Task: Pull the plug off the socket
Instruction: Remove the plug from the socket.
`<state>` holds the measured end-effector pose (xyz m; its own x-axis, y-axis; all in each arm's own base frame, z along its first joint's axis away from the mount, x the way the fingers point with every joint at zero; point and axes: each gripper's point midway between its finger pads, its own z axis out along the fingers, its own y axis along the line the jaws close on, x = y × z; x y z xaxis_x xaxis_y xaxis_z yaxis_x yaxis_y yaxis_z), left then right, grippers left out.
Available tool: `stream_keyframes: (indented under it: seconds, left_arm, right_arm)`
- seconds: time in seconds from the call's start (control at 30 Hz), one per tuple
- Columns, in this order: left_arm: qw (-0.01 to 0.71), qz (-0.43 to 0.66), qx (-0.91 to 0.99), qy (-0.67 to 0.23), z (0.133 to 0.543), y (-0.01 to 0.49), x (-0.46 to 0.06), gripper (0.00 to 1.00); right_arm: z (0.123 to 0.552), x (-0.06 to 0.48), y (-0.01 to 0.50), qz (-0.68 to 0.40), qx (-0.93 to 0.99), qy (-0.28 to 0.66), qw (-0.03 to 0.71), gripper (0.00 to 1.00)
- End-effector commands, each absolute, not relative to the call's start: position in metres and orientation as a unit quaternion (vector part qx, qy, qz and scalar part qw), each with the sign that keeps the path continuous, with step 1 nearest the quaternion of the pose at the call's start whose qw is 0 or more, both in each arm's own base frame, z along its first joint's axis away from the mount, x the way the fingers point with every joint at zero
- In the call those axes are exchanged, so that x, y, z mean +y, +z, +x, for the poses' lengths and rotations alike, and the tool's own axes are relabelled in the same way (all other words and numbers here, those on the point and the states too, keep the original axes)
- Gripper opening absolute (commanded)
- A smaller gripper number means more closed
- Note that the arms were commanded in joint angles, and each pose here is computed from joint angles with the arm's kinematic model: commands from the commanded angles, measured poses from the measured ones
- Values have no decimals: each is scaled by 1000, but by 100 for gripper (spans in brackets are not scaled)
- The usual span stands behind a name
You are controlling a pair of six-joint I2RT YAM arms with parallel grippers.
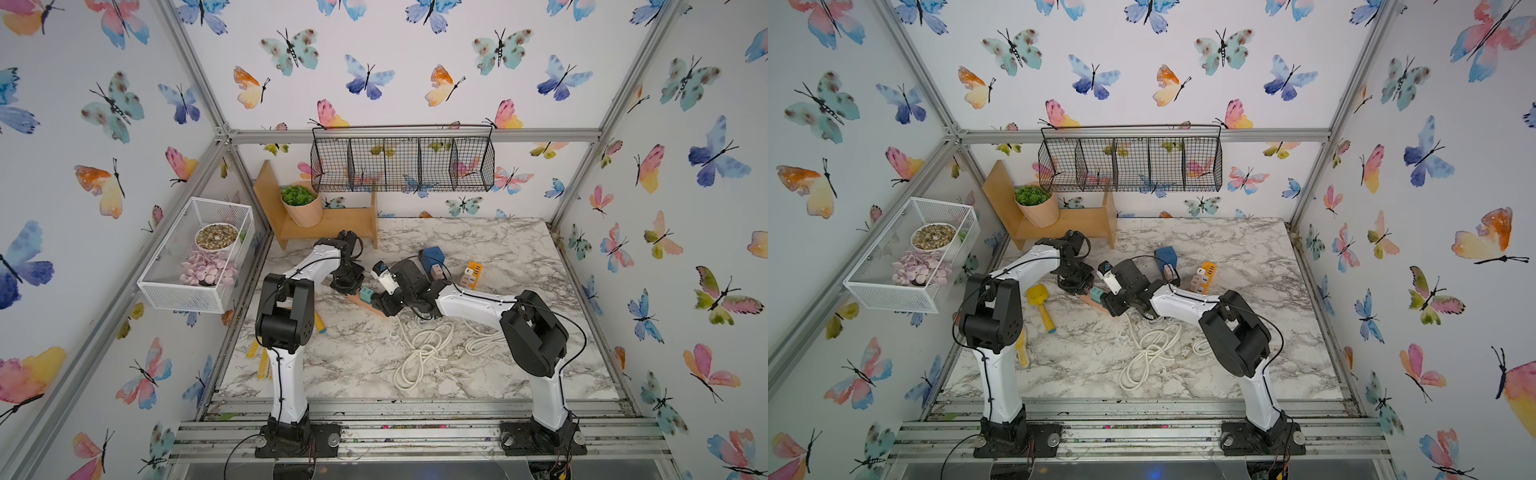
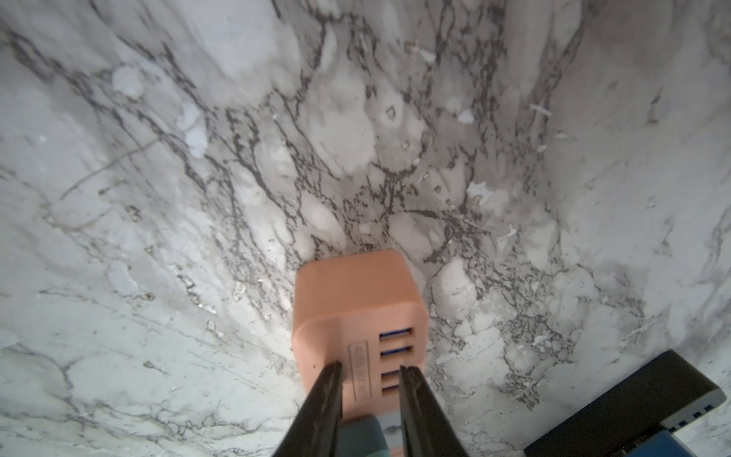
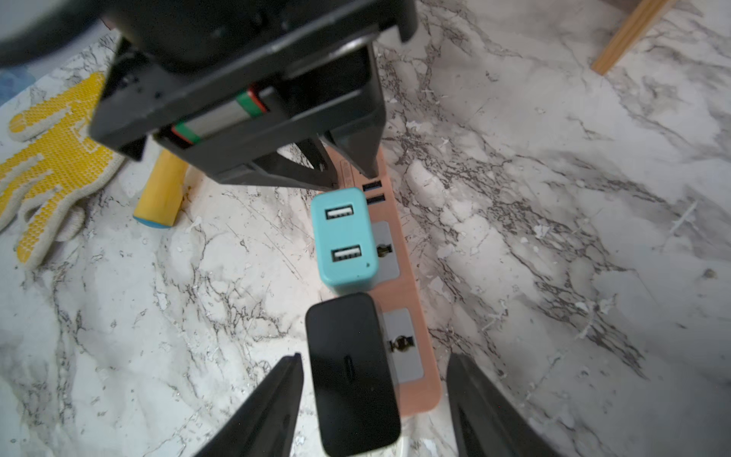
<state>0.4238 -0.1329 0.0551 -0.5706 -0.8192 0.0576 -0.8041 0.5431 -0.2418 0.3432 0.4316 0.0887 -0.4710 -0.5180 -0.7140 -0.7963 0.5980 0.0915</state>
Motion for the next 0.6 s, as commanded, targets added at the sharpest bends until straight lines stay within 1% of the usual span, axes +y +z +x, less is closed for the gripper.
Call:
stream_keyframes:
  seconds: [0.0,0.2,0.37,0.47,0.57]
  left_arm:
    - [2,-466,881,-80,404,31,-126,30]
    - [1,-466,882,-78,404,29,-127,29]
    - [-1,-465,882,-74,403,27,-127,29]
    - [-3,-466,882,-70,401,24,-126,29]
    - [-5,-465,883,-69,400,23,-127,29]
  right_arm:
    - [344,438,88,-407,825,214,328,62]
    - [343,439,82,-410,828,209,321,56]
    - [343,442,78,-420,824,207,319,48]
    - [343,442,74,-426,823,203,317,39]
    - [342,442,71,-433,822,196,315,27]
